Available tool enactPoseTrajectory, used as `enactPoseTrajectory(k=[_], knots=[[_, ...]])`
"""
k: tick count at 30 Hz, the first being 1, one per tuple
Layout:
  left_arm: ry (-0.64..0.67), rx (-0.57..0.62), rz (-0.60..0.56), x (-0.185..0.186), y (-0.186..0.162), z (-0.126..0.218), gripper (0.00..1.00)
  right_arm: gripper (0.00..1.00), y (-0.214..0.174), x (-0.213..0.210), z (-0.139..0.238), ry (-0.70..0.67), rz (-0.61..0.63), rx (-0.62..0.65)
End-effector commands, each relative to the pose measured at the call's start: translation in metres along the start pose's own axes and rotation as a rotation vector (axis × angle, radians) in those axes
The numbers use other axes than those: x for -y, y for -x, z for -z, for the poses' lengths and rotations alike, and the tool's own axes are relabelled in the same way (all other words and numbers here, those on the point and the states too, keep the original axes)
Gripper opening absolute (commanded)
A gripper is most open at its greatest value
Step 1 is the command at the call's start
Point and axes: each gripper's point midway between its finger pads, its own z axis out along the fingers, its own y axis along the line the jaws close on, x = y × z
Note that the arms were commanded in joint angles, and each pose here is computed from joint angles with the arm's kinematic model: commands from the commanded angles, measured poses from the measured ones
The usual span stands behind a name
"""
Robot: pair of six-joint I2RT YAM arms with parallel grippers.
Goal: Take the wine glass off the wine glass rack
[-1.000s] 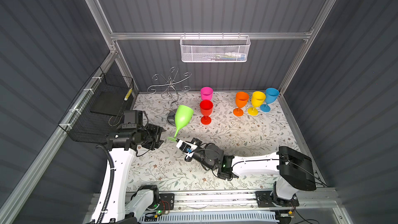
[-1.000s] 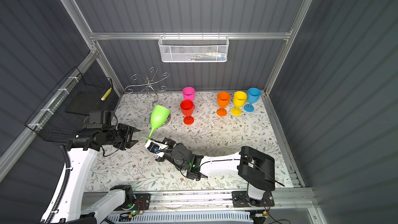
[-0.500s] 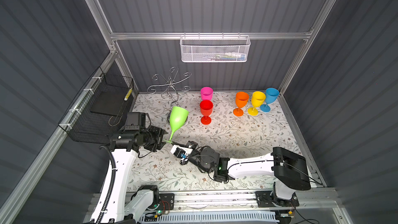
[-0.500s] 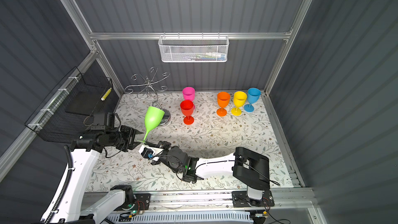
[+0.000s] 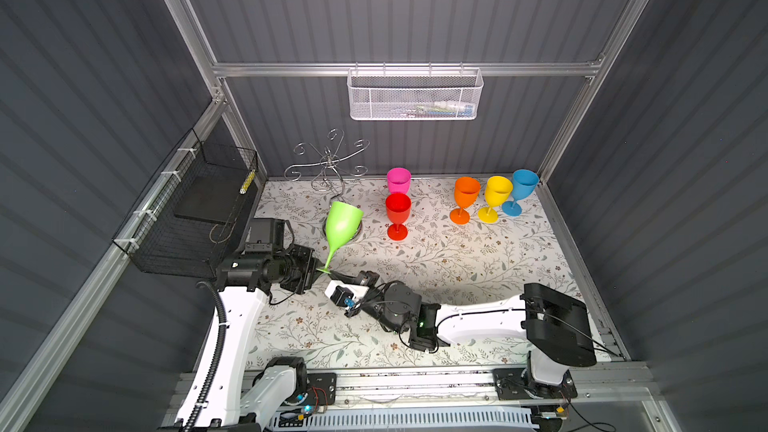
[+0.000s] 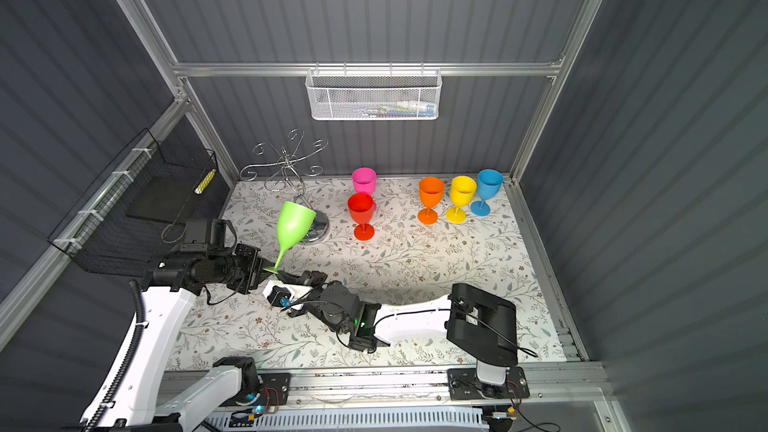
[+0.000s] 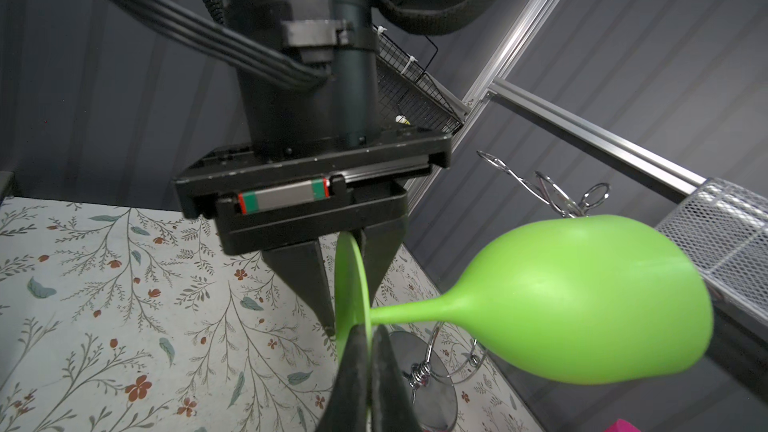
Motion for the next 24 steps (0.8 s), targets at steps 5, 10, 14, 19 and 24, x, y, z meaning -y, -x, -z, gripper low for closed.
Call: enactPoseTrajectory(k=[5,10,14,19,24], knots=[[-0.021,0.002,-0.022,-0.001,-0.002,0.001,0.03,0.00,0.006,0.002,-0.002,-0.035,0.023,0.013],[-0.046,0.000,-0.026,0.000,-0.002,-0.002,0.00,0.12,0.001,0.003,0.001,-0.046,0.026,-0.008],[-0.083,0.000,-0.039,0.008,0.001,-0.006,0.00,0.31,-0.001,0.006,0.009,-0.057,0.026,-0.019],[-0.146,0.006,-0.061,0.015,0.003,-0.011,0.00,0.49,-0.006,0.014,0.030,-0.048,-0.015,-0.064],[-0.177,0.008,-0.082,0.019,0.006,-0.019,0.00,0.61,-0.013,0.023,0.050,-0.052,-0.046,-0.105]])
